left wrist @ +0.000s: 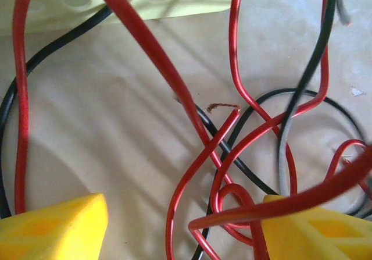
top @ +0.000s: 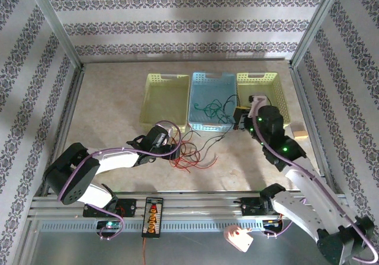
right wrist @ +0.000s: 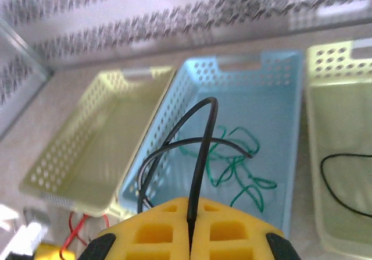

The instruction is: Untangle the cables

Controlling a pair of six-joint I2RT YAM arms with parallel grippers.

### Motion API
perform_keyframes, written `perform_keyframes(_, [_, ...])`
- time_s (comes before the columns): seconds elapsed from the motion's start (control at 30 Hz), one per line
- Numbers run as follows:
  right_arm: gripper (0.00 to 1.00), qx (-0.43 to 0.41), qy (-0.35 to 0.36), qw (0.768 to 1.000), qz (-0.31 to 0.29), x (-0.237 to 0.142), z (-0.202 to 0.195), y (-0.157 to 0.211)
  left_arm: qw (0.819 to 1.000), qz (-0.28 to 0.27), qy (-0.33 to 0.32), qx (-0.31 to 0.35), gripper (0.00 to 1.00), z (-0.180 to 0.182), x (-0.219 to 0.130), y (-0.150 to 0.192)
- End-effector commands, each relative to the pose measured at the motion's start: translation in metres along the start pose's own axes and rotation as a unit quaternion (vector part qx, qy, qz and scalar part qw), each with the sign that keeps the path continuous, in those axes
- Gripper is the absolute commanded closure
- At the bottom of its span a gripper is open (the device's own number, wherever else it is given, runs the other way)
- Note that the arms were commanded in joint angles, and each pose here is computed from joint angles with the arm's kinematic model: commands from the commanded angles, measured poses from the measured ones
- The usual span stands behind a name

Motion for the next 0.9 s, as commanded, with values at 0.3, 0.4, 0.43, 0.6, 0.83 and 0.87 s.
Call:
perform_keyframes(0.3, [1.0,0.094,-0.085,0.992,0.018,-0.009,0.009,-0.009,0.994,-0.049,0.088,0.03,0.22,-0.036,-0.015,-0.021])
perform_keyframes(0.4, [1.0,0.107,-0.117,0.986,0.054,-0.003,0.017,0.003,0.988,-0.078,0.128,0.044,0.18,-0.05,-0.032,-0.035])
perform_keyframes(0.43, [1.0,0.11,-0.13,0.983,0.069,-0.002,0.02,0.008,0.986,-0.084,0.134,0.048,0.17,-0.053,-0.037,-0.039])
perform_keyframes(0.6, [1.0,0.119,-0.217,0.96,0.131,-0.001,0.051,0.016,0.984,-0.11,0.129,0.059,0.16,-0.054,-0.053,-0.054])
perform_keyframes(0.83, [1.0,0.12,-0.338,0.919,0.162,-0.027,0.104,-0.011,0.983,-0.113,0.13,0.061,0.15,-0.056,-0.052,-0.059])
perform_keyframes(0.87, [1.0,0.116,-0.351,0.914,0.168,-0.031,0.111,-0.014,0.983,-0.114,0.13,0.06,0.15,-0.056,-0.052,-0.06])
Point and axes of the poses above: each hand's point on the last joint's axis, 136 mm out from that joint toward the fingers, its own x axis out along the fingers, its own z axis along the line the jaws close on, y = z × x, the point moved 2 cm from there along -x, back along the fingers, and after that the axes turned 14 degrees about x, right-handed, at the moved point
